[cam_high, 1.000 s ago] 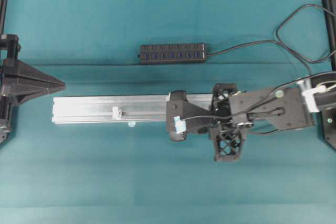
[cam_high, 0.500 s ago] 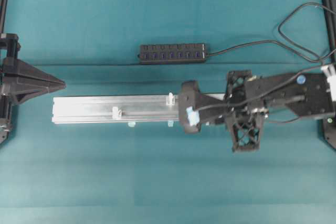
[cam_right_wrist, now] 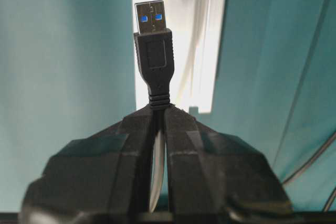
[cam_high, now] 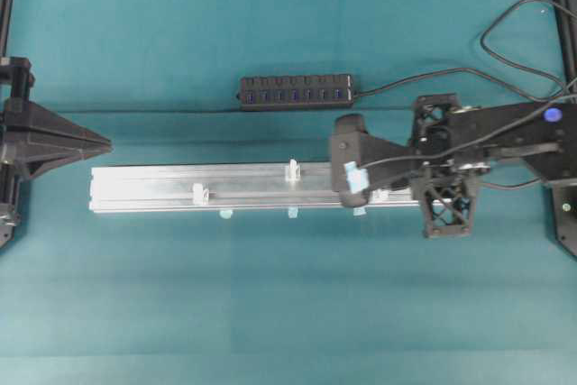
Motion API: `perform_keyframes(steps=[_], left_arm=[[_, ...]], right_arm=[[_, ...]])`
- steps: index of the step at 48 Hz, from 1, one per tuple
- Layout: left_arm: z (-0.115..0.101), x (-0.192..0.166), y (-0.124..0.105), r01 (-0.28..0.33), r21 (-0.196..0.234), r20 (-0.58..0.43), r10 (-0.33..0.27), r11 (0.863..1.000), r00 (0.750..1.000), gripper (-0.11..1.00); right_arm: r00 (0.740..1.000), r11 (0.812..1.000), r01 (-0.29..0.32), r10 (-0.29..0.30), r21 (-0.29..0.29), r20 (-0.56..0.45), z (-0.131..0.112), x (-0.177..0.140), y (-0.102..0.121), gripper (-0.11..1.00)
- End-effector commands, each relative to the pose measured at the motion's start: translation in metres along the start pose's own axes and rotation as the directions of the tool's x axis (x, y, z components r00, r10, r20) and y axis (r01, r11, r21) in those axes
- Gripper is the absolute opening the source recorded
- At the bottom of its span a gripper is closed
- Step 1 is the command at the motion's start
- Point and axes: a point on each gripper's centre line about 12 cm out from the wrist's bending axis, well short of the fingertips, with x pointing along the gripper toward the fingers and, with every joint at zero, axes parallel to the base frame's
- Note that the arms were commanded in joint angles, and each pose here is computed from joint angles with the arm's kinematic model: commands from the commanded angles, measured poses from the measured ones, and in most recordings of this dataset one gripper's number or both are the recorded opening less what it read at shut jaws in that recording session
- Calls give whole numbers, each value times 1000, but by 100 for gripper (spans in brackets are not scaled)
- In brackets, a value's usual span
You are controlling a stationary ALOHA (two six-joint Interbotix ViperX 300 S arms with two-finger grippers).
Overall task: Pass the USB cable through three rings with both arms.
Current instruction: 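Push the plug leftward through the right white ring with the right gripper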
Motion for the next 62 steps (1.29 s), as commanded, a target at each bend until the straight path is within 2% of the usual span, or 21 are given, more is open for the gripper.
perform_keyframes(steps=[1, 14, 23, 30, 34, 45, 62], left_arm=[[13, 0, 0, -2, -2, 34, 3, 1000, 999, 2], [16, 0, 0, -3, 0, 40, 3, 1000, 999, 2], [15, 0, 0, -3, 0, 38, 3, 1000, 999, 2], [17, 0, 1, -4, -1, 43, 4, 1000, 999, 2], [18, 0, 2, -8, -3, 43, 9, 1000, 999, 2], [21, -1, 3, -16, -4, 51, 16, 1000, 999, 2], [21, 0, 3, -16, -2, 49, 16, 1000, 999, 2]], right_arm=[[999, 1000, 6, -6, -1, 35, -8, -11, -3, -8], [998, 1000, 6, -7, 22, 70, -38, -17, -2, -8], [994, 998, 0, -8, 69, 105, -51, -13, -1, -8], [984, 995, -11, -8, 103, 178, -52, -8, 0, -8], [981, 995, -15, -6, 103, 196, -52, -5, 1, -8], [983, 995, -16, -2, 96, 183, -54, 10, 3, -8], [978, 996, -23, 3, 91, 210, -43, 30, 5, -8]])
